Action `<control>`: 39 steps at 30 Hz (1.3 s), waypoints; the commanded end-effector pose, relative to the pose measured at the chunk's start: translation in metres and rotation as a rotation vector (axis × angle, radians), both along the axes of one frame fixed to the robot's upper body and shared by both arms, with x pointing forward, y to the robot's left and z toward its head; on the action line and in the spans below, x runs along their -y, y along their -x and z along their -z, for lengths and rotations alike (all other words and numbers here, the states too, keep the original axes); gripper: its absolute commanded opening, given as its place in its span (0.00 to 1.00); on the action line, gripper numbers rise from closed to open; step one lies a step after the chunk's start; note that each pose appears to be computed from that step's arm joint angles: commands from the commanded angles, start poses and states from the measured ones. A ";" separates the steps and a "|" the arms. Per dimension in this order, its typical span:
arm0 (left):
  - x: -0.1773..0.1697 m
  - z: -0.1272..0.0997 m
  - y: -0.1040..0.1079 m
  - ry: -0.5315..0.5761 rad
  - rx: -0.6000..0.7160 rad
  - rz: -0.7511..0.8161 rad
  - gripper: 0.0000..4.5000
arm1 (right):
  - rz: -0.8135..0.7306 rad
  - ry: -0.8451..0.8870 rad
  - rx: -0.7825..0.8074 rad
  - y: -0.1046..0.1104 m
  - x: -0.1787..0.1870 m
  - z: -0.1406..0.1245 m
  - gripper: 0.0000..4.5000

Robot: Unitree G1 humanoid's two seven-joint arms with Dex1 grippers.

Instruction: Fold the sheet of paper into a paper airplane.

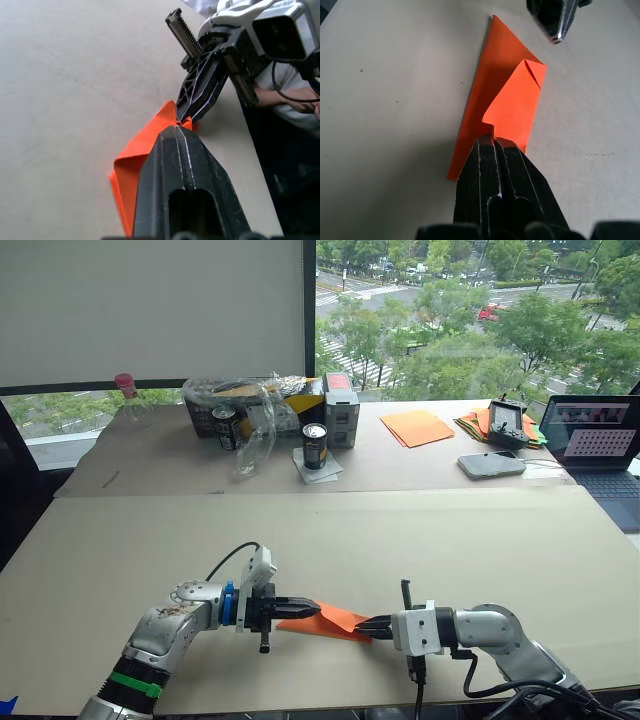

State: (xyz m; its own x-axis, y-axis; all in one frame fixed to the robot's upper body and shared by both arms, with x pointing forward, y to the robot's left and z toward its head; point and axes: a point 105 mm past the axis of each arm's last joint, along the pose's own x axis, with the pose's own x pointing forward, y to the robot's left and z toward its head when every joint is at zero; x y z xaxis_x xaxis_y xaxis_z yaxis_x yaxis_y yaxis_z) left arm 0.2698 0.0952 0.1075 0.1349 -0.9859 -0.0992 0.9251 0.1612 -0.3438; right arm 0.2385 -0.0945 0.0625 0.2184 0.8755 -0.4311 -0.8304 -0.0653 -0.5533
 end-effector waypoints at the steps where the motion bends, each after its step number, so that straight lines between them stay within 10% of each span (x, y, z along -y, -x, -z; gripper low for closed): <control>1: 0.003 -0.024 -0.002 0.044 0.032 0.022 0.00 | 0.019 0.056 -0.040 0.000 0.004 0.016 0.01; 20: 0.021 0.064 0.002 -0.378 0.163 0.173 0.00 | 0.009 0.072 -0.019 0.003 0.001 0.010 0.01; 27: 0.019 0.073 0.003 -0.402 0.164 0.169 0.00 | -0.002 0.034 -0.001 0.013 0.010 -0.030 0.50; 34: 0.023 0.074 0.003 -0.388 0.160 0.159 0.00 | 0.113 -0.130 -0.051 -0.004 -0.007 -0.068 0.50; 39: 0.024 0.072 0.003 -0.384 0.165 0.159 0.00 | 0.130 -0.042 -0.098 -0.015 -0.007 -0.045 0.18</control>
